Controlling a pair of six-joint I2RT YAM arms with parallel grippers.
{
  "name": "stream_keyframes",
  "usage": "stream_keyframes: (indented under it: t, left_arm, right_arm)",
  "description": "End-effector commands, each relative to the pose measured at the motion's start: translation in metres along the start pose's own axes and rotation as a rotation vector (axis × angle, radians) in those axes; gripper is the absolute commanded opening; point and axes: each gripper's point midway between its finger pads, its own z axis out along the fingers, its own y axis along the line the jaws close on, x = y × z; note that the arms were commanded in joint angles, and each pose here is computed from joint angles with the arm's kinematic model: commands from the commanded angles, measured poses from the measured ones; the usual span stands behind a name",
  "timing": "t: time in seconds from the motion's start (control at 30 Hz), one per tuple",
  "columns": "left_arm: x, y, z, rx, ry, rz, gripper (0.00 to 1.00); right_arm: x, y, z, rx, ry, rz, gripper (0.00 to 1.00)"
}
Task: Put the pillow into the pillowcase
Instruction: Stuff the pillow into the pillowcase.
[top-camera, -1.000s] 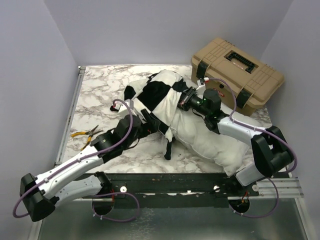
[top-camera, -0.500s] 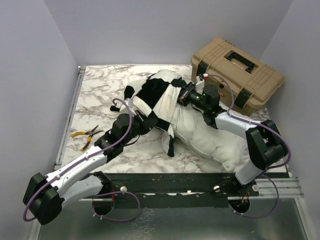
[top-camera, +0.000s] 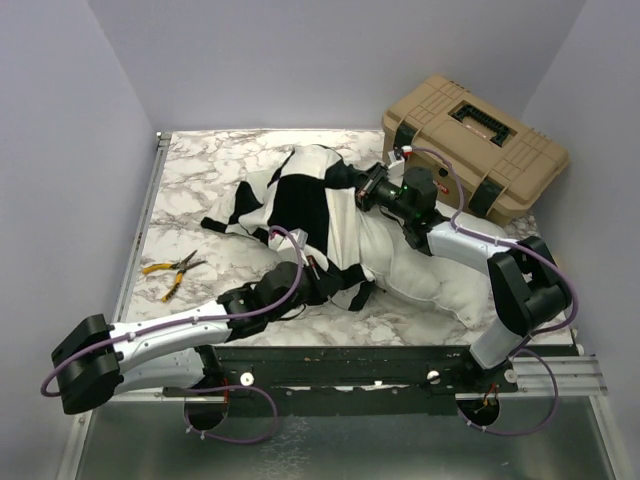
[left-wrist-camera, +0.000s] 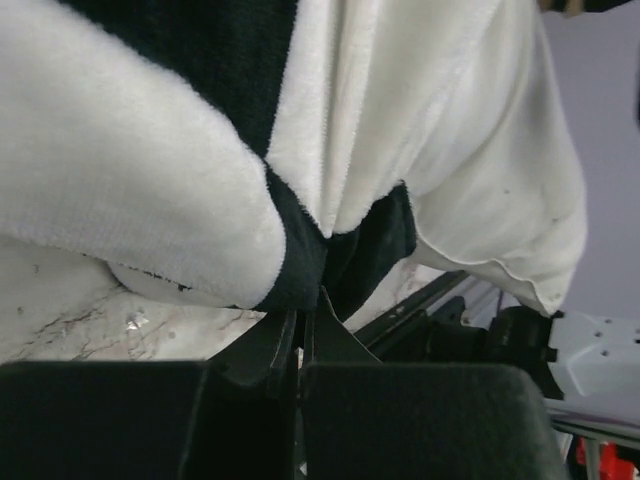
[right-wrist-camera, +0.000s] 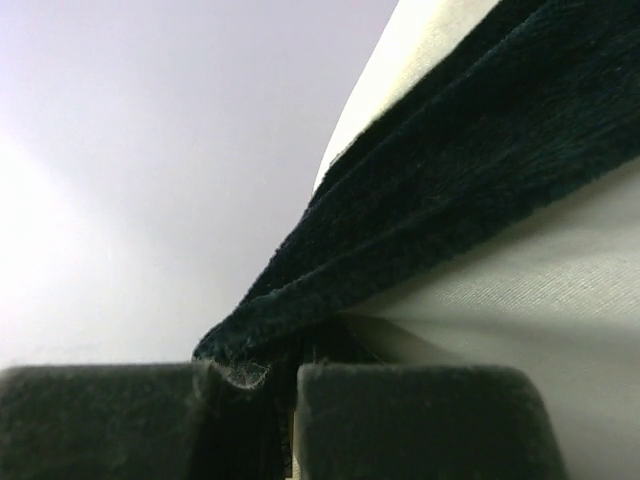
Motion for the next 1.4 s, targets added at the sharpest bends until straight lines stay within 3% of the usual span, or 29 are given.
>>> stream_keyframes:
  t: [0.0,0.17,0.2,0.23,0.27,0.3,0.37,0.47,0.63,0.83,1.03,1.37]
  left_arm:
    - [0.072,0.061,-0.01,-0.231,0.243,0.038,0.0]
    - [0.072,0.034,-0.01,-0.192,0.295,0.181,0.0]
    - [0.07,0.021,-0.013,-0.179,0.313,0.211,0.09]
    - [0.066,0.007,-0.017,-0.165,0.324,0.235,0.28]
    - [0.06,-0.011,-0.021,-0.143,0.327,0.26,0.41]
    - [0.055,-0.026,-0.026,-0.126,0.331,0.282,0.48]
    - [0.035,-0.062,-0.036,-0.085,0.311,0.298,0.54]
    - [0.01,-0.083,-0.042,-0.125,0.282,0.346,0.61]
    - [-0.036,-0.094,-0.026,-0.301,0.168,0.492,0.64]
    - [-0.117,-0.077,-0.002,-0.699,-0.1,0.751,0.74]
    - [-0.173,-0.065,0.003,-0.931,-0.297,0.857,0.78]
    - [-0.211,-0.042,0.034,-0.879,-0.319,0.814,0.77]
  right_arm:
    - [-0.048,0.09,-0.007,-0.265,-0.197,-0.081,0.0]
    - [-0.046,0.094,-0.009,-0.249,-0.187,-0.119,0.0]
    - [-0.044,0.092,-0.009,-0.242,-0.179,-0.125,0.0]
    - [-0.042,0.091,-0.01,-0.242,-0.168,-0.131,0.0]
    - [-0.039,0.09,-0.01,-0.24,-0.157,-0.136,0.0]
    - [-0.037,0.088,-0.01,-0.231,-0.146,-0.138,0.0]
    - [-0.033,0.083,-0.011,-0.221,-0.127,-0.14,0.0]
    - [-0.029,0.076,-0.013,-0.207,-0.111,-0.121,0.0]
    - [-0.024,0.072,-0.018,-0.202,-0.099,-0.089,0.0]
    - [-0.02,0.072,-0.028,-0.208,-0.1,-0.035,0.0]
    - [-0.018,0.075,-0.031,-0.207,-0.093,-0.027,0.0]
    - [-0.013,0.067,-0.032,-0.195,-0.071,-0.013,0.0]
